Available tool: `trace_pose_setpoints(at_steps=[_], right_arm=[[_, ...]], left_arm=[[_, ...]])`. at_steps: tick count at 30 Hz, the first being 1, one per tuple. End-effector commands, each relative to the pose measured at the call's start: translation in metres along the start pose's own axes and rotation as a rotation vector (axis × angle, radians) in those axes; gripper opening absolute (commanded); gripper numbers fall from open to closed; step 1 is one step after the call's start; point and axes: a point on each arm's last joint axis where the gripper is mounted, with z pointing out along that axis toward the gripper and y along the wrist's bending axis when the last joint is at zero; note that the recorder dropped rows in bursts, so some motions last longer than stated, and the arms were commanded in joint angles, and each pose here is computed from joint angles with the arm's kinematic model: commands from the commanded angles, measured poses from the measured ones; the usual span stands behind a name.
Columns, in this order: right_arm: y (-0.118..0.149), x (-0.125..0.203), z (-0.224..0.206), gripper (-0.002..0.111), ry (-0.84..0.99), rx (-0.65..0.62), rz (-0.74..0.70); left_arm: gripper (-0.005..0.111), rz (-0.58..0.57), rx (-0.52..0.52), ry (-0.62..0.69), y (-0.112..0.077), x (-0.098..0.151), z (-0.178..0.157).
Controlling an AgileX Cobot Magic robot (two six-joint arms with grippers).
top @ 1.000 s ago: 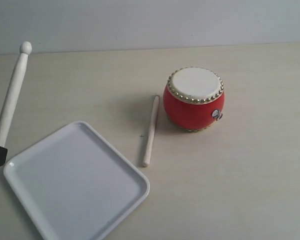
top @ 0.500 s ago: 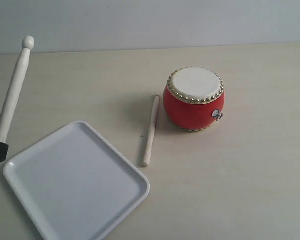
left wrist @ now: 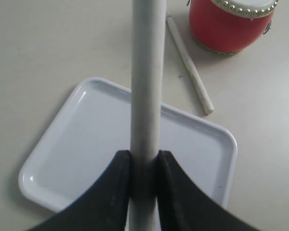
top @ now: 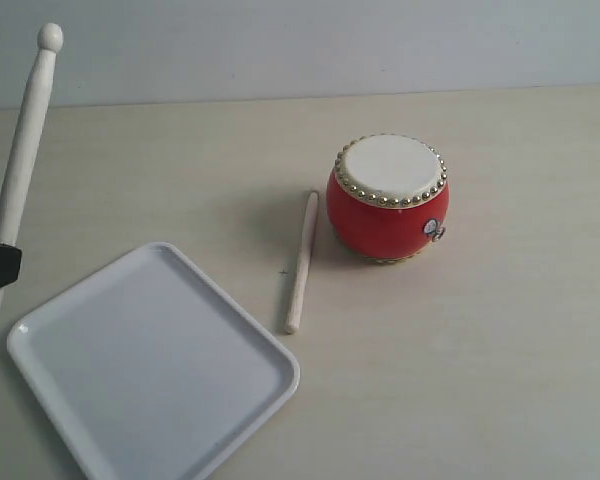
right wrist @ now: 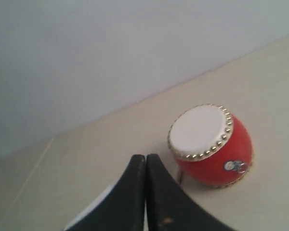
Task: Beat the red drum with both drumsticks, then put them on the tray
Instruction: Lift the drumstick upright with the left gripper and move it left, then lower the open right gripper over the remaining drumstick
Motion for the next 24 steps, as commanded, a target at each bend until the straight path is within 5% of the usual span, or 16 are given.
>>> trace_pose_setpoints(at_steps=[1, 11, 20, 24], right_arm=[[0.023, -0.022, 0.032, 0.0, 0.27, -0.165, -0.163], [0.025, -0.031, 0.102, 0.0, 0.594, -0.155, -0.201], [0.04, 0.044, 0.177, 0.0, 0.87, 0.076, -0.405], [0.059, 0.069, 0.207, 0.0, 0.919, 0.062, -0.45]], left_arm=[[0.0, 0.008, 0.006, -0.032, -0.001, -0.003, 0.001], [0.0, 0.003, 0.013, -0.059, -0.001, -0.005, 0.001], [0.0, 0.003, 0.025, -0.103, -0.003, -0.009, 0.001], [0.0, 0.004, 0.021, -0.085, -0.003, -0.009, 0.006]])
